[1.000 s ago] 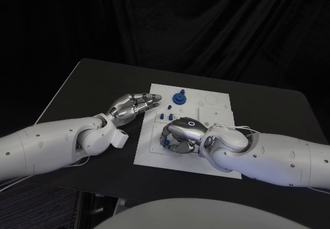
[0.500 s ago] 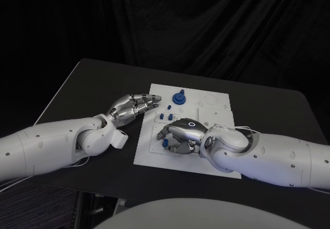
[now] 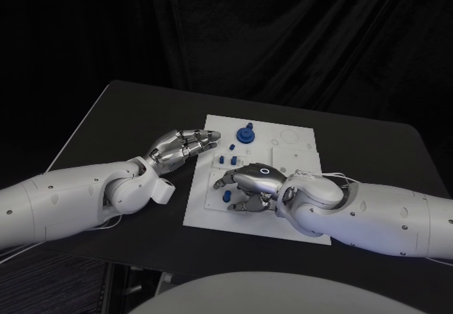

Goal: Assemble the parts on the task board

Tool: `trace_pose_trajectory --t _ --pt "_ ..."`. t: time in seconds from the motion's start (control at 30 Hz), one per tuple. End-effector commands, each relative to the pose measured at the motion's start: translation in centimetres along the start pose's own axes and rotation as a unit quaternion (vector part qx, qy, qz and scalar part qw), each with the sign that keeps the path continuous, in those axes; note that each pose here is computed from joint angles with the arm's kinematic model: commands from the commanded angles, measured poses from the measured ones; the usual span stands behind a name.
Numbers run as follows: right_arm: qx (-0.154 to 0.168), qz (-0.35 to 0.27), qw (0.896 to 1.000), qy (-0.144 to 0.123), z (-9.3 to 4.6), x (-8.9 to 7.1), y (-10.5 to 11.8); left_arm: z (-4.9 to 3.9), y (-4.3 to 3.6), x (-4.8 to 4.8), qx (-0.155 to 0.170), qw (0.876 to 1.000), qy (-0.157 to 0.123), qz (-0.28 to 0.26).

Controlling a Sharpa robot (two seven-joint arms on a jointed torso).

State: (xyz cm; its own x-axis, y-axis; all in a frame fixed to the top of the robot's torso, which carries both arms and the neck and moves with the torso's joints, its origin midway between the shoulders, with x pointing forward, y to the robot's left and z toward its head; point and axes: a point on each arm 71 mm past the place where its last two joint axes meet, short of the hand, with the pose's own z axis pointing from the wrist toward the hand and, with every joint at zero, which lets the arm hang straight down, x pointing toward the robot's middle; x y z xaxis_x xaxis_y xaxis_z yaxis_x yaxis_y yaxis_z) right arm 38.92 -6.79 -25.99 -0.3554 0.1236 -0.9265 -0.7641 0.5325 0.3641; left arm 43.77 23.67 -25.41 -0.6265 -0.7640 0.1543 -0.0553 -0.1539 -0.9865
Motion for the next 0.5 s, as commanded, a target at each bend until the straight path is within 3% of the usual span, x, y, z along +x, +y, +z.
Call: trace_pose_trajectory --t 0.03,0.27,0.5 --pt "-0.01 0.01 0.999 -0.034 -0.6 -0.5 0.2 -0.08 -0.09 0.05 0.01 1.0 0.001 -0.004" --pt "-0.007 0.031 0.996 -0.087 -2.8 -2.9 0.0 -0.15 -0.27 0.06 0.024 1.0 -0.009 0.003" --pt "0.049 0.066 0.992 -0.095 -5.5 -5.9 -1.9 -0.22 -0.79 0.22 0.052 0.998 -0.024 0.015"
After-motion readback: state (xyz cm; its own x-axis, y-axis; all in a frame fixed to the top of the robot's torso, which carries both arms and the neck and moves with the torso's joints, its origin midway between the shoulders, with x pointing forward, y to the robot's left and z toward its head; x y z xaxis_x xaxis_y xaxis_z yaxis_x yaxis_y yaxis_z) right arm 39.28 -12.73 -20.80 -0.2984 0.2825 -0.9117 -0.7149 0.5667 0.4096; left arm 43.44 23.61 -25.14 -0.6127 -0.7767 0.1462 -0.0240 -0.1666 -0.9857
